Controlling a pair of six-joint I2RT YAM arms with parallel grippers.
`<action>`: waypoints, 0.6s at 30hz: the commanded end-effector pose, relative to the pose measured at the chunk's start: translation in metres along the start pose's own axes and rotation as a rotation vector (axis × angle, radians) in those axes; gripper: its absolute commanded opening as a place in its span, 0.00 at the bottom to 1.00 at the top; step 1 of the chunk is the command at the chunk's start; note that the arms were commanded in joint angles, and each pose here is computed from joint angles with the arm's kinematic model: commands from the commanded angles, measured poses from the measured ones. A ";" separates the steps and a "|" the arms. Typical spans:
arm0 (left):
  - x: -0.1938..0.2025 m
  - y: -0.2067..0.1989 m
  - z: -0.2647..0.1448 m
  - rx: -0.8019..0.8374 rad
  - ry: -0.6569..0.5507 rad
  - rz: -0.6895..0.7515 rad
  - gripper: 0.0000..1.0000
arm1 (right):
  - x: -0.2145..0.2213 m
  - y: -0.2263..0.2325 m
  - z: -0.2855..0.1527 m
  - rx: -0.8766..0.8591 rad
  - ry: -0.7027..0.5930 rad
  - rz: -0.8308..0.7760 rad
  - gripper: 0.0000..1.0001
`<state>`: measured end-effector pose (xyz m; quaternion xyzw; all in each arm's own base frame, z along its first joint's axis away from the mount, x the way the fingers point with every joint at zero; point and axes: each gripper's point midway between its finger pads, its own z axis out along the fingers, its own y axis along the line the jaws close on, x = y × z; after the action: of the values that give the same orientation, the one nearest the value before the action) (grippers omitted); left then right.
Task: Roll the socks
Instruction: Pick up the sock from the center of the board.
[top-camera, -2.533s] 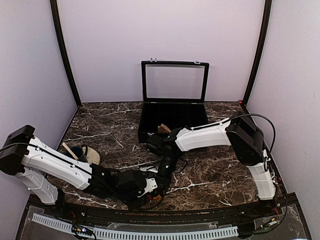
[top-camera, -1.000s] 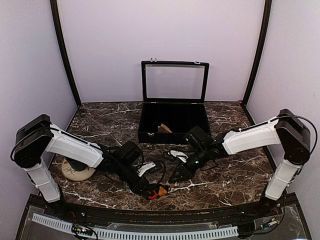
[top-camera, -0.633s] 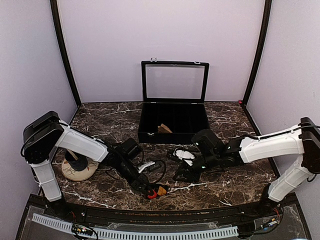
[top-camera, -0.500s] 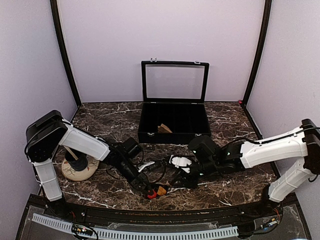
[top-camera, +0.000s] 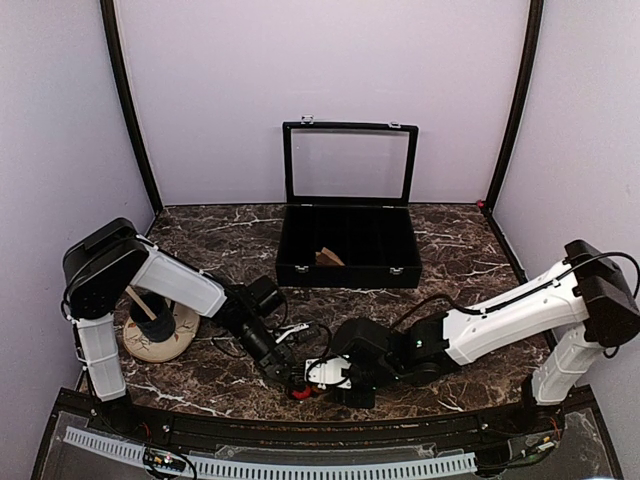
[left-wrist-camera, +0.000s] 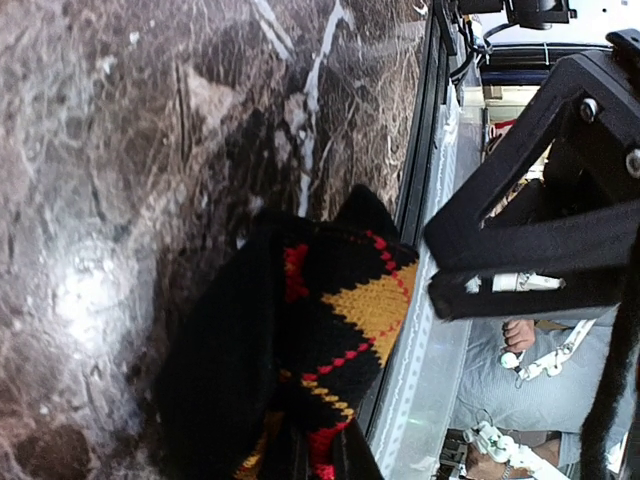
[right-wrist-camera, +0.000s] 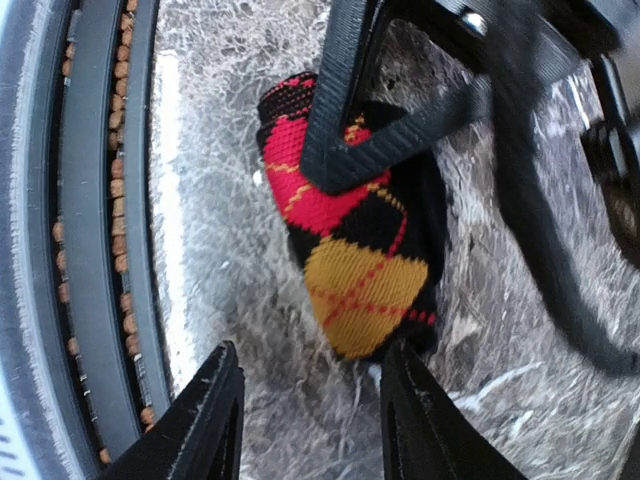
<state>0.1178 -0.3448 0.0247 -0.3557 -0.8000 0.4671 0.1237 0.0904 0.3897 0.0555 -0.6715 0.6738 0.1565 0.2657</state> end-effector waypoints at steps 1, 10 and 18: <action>0.050 0.038 0.007 -0.128 0.137 -0.170 0.00 | -0.016 -0.008 0.008 0.061 0.009 -0.092 0.44; 0.052 0.037 0.004 -0.101 0.147 -0.169 0.00 | -0.025 -0.008 0.030 0.052 0.050 -0.172 0.45; 0.052 0.036 0.002 -0.076 0.156 -0.172 0.00 | -0.023 0.001 0.045 0.000 0.090 -0.204 0.45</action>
<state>0.1087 -0.3326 0.0246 -0.3438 -0.7903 0.4790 0.1666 0.1004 0.4241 0.0333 -0.7297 0.6279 0.0940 0.2538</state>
